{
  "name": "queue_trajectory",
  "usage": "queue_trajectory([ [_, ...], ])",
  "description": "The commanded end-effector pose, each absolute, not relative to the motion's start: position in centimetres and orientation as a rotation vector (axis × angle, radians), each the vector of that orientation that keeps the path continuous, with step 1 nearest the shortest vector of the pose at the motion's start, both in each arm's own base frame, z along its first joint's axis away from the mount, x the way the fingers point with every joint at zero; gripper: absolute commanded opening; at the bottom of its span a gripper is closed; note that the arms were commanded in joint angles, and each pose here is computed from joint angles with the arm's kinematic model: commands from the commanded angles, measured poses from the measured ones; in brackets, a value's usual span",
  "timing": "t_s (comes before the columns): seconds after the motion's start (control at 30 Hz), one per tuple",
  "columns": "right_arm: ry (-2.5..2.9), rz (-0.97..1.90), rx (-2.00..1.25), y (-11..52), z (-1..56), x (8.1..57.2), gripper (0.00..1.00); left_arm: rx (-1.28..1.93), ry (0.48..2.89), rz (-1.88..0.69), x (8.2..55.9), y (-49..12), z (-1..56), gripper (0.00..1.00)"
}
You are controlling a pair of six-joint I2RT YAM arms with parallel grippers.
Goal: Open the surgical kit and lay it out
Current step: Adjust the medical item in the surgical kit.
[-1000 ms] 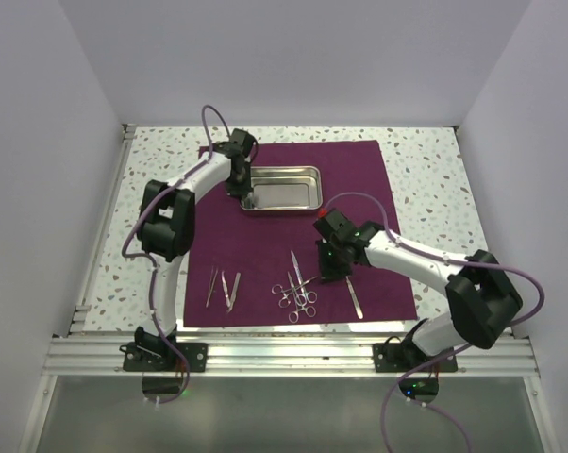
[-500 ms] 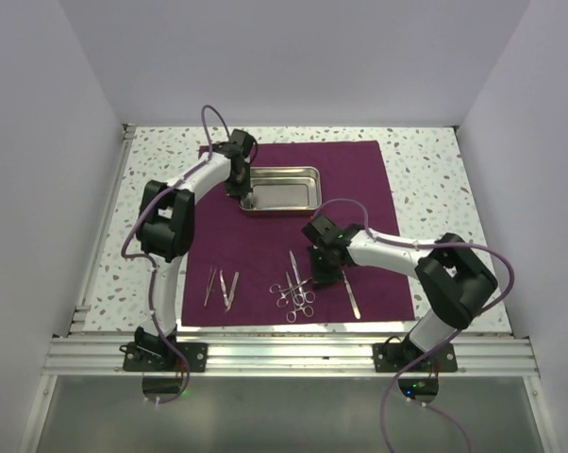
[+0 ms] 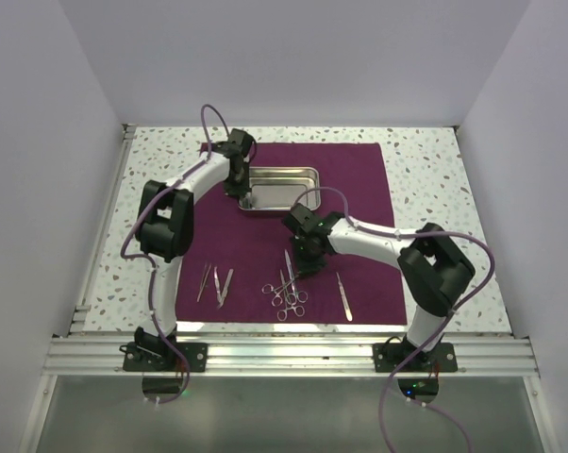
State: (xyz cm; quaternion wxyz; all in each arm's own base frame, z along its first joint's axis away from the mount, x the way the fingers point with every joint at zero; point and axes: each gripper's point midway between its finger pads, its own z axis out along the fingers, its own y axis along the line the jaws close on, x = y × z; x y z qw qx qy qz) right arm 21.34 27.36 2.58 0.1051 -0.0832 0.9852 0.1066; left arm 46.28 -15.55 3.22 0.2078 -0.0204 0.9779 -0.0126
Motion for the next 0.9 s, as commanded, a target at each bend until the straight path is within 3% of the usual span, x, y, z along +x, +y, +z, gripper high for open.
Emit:
queue_trajectory([
  [0.0, 2.860, 0.249, -0.299, 27.3, 5.2, 22.6, 0.00, -0.032, 2.689, -0.010, 46.2, -14.3, 5.8, 0.00],
  [0.43, 2.859, 0.215, -0.320, 26.0, 6.5, 21.8, 0.00, -0.037, 2.695, -0.033, 46.2, -14.6, 5.4, 0.00],
  [0.87, 2.896, 0.184, -0.299, 26.2, 3.3, 21.7, 0.00, -0.035, 2.694, -0.033, 46.2, -14.6, 5.2, 0.00],
])
